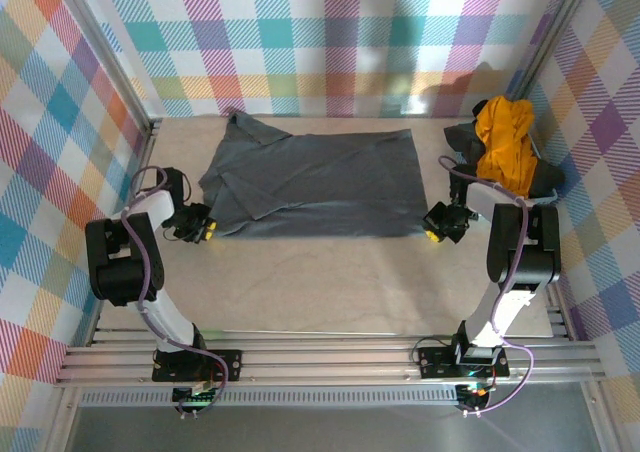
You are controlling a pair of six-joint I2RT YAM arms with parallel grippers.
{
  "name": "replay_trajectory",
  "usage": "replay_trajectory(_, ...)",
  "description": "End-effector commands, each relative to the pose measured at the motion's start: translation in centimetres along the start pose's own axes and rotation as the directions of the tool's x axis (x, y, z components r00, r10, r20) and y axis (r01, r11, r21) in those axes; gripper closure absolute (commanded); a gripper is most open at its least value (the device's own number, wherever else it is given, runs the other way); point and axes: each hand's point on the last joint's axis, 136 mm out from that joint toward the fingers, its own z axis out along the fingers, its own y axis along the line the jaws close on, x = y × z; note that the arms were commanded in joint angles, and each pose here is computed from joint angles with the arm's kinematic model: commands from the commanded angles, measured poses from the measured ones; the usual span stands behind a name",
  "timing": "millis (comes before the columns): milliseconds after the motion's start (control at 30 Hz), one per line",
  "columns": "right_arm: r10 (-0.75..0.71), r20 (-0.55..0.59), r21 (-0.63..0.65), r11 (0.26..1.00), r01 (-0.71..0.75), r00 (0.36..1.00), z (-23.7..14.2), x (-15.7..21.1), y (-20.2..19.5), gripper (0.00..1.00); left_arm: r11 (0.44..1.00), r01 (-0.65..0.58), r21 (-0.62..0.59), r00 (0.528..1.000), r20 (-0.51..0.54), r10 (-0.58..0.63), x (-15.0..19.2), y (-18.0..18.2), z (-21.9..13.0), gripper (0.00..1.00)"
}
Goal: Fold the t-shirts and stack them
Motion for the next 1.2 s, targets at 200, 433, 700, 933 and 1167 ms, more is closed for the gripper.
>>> replay_trajectory(200,-0.036,0.141,0.079,0.997,0.025,0.989,-2.4,-1.5,-1.4,1.0,0.996,0.017,-0.091,0.999,-0.037,-0.021,0.3,3.3,-2.5,0.78)
replay_trajectory(433,-0.073,0.127,0.111,0.992,0.059,0.989,-2.9,-0.3,-2.5,1.0,0.992,-0.002,-0.126,1.0,-0.029,-0.002,0.0,4.4,-2.6,0.77)
replay_trajectory(700,-0.09,0.083,-0.008,0.996,0.091,0.992,-2.3,0.4,-0.3,0.71,0.997,0.041,-0.068,0.999,-0.017,-0.042,0.5,3.9,-2.6,0.42)
replay_trajectory(933,-0.055,0.008,-0.073,0.996,0.055,0.998,-1.0,1.3,0.7,0.59,0.985,0.166,0.044,0.981,-0.105,-0.161,2.9,3.6,-1.0,0.43)
replay_trajectory(1167,-0.039,0.014,-0.065,0.997,0.039,0.999,0.0,0.2,1.1,0.6,0.986,0.161,0.051,0.987,-0.023,-0.16,0.1,2.1,-1.0,0.61)
